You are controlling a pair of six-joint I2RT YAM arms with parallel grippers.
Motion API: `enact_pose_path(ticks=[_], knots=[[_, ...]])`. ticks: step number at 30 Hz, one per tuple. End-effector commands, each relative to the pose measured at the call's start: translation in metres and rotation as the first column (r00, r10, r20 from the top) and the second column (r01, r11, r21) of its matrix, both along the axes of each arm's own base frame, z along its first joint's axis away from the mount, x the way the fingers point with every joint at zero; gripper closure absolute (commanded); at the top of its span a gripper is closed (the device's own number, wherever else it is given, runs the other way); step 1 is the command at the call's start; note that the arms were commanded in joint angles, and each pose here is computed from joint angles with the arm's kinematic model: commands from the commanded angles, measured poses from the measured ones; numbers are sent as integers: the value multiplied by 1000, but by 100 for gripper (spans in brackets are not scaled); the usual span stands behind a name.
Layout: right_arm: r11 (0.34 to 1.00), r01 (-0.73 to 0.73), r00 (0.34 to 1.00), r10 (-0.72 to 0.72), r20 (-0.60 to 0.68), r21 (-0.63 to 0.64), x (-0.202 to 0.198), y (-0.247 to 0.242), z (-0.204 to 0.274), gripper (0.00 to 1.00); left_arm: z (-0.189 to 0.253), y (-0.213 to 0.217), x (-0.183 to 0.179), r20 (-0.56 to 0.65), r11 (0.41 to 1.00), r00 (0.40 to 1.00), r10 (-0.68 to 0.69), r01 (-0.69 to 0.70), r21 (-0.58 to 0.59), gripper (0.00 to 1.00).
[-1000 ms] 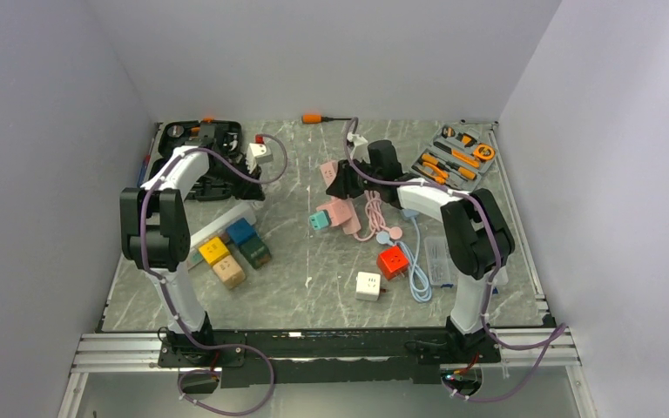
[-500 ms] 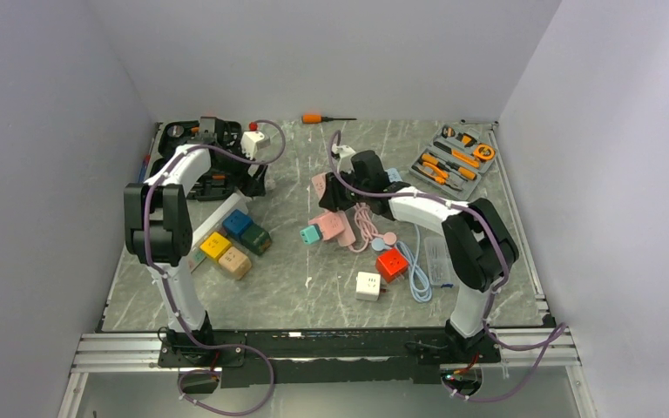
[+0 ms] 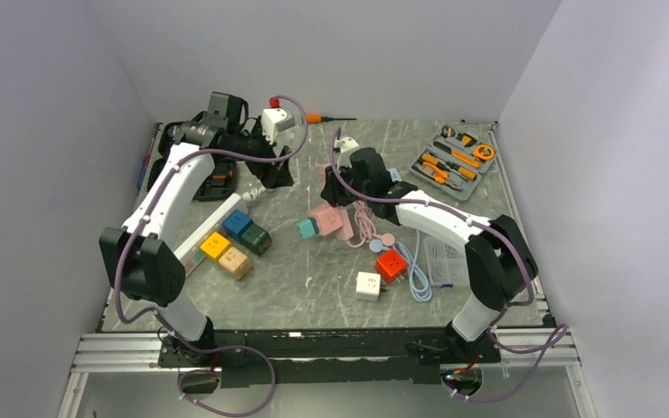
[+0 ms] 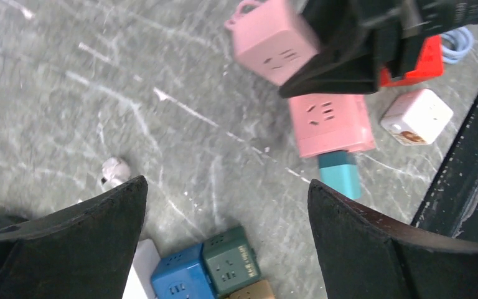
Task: Pull the plug off the socket
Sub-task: Place the plug at the center of the board, then remove the plug from the socket.
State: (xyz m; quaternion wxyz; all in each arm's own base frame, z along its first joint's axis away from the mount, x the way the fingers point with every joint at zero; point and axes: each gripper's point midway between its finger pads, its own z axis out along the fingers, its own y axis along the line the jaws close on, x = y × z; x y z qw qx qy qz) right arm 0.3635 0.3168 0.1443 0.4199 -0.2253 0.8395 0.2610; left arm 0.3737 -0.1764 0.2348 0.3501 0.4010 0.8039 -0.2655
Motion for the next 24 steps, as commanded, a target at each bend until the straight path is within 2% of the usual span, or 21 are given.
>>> enact_pose_path(ticks=[1,3,5,6,7,10,14,15,18,19,20,22,24], knots=[[990,10,984,-34,176,140,4,4,83,100,42,3,-11,71,997,994,77,-78,0,1],[987,2,980,-34,196,161,1,4,92,100,48,14,-8,98,990,986,136,-131,-58,1],[984,-9,977,-30,212,179,-2,6,100,100,53,5,-32,46,976,999,9,1,-216,1],[982,-10,974,-32,224,188,-3,5,106,100,54,-2,-41,25,962,999,-37,43,-271,1],[980,-9,971,-38,234,197,-4,5,110,100,55,-8,-48,18,957,997,-76,78,-279,1],[975,-14,957,-51,285,222,-8,5,129,100,59,-27,-56,89,981,990,-107,120,-150,0],[976,-11,938,-66,340,219,-17,8,148,100,88,-30,-49,189,975,982,-2,44,-219,1],[974,-6,935,-74,346,226,-18,6,152,100,90,-32,-48,178,975,984,0,40,-221,1],[973,2,931,-86,354,231,-18,3,157,100,77,-36,-49,99,986,995,-18,34,-166,15],[974,4,933,-86,351,228,-18,3,157,100,70,-37,-51,76,990,997,-18,28,-141,16],[974,7,934,-86,346,224,-18,3,156,100,65,-39,-52,71,992,997,-21,30,-123,14],[974,15,934,-94,345,226,-17,2,157,100,56,-45,-57,74,993,997,-22,31,-115,2],[974,16,934,-96,344,227,-17,2,159,100,49,-53,-64,87,992,996,-25,36,-123,1]])
